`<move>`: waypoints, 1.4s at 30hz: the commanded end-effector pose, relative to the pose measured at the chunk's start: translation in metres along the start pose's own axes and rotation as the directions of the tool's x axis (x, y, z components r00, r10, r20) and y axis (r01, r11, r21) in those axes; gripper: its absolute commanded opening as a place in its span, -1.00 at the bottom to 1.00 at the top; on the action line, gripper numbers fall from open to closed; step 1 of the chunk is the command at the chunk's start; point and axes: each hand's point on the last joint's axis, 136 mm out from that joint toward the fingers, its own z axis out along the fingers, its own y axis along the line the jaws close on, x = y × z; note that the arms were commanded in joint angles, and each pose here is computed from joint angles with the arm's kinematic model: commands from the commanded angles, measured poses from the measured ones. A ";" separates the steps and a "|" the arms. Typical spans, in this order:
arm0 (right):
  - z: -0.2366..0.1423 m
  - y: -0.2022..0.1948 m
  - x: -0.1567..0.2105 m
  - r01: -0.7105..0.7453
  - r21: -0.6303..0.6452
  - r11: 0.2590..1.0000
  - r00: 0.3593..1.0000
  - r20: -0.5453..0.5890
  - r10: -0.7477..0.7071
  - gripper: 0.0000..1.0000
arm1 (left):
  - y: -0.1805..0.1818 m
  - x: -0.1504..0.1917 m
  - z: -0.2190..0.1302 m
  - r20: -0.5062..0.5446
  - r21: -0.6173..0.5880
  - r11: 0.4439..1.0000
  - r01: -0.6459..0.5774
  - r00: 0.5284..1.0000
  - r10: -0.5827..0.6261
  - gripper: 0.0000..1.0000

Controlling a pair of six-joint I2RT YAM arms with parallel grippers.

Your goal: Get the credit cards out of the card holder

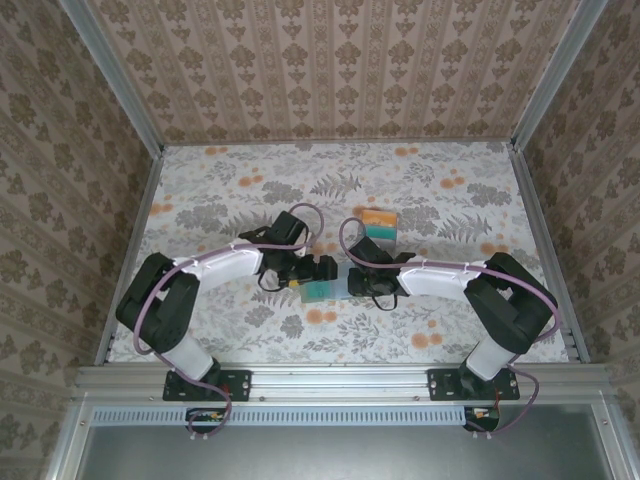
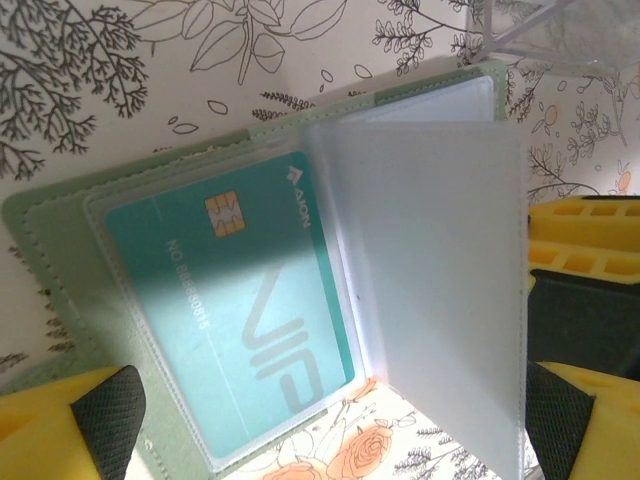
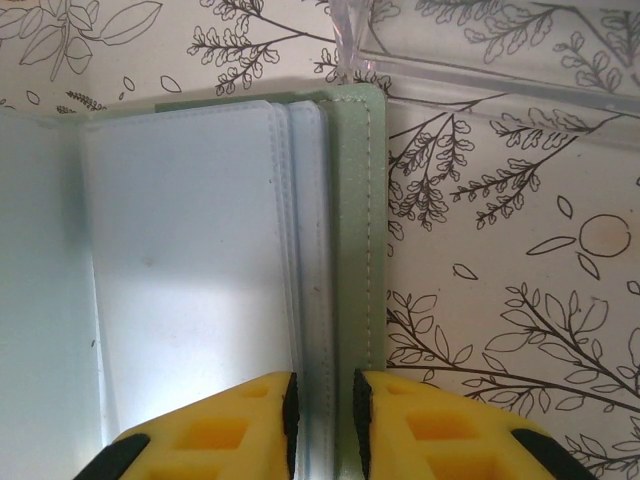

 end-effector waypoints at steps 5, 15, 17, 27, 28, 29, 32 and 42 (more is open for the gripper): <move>-0.006 -0.011 0.000 -0.001 0.054 0.999 1.000 0.021 0.000 -0.43 | -0.011 -0.007 -0.019 0.037 0.002 0.999 -0.045 0.998 0.045 0.99; -0.021 -0.011 -0.009 0.001 0.056 0.998 0.998 0.061 -0.005 -0.40 | -0.041 -0.018 -0.012 0.037 0.163 0.985 -0.053 0.998 0.047 0.91; -0.021 -0.011 -0.008 -0.002 0.053 0.999 0.998 0.058 -0.001 -0.40 | -0.041 -0.016 -0.007 0.025 0.157 0.986 -0.051 0.999 0.048 0.90; -0.015 -0.018 0.001 -0.002 0.074 0.997 0.999 0.038 -0.001 -0.40 | 0.006 0.001 -0.002 -0.005 -0.049 0.999 0.007 1.000 -0.007 0.90; -0.015 -0.019 0.001 -0.001 0.075 0.997 0.999 0.040 -0.002 -0.40 | 0.009 0.003 0.000 -0.011 -0.055 0.998 0.011 1.000 -0.011 0.90; -0.015 -0.019 0.001 -0.001 0.075 0.997 0.999 0.039 -0.002 -0.40 | 0.011 0.005 0.001 -0.016 -0.056 0.998 0.015 1.000 -0.016 0.90; -0.013 -0.019 0.002 0.000 0.076 0.997 0.999 0.032 -0.003 -0.40 | 0.010 0.007 0.007 -0.026 -0.035 0.999 0.016 1.000 -0.017 0.89; -0.011 -0.020 0.006 -0.007 0.077 0.997 1.000 0.025 0.005 -0.40 | 0.010 0.008 0.020 -0.052 -0.013 1.000 0.021 0.998 -0.022 0.87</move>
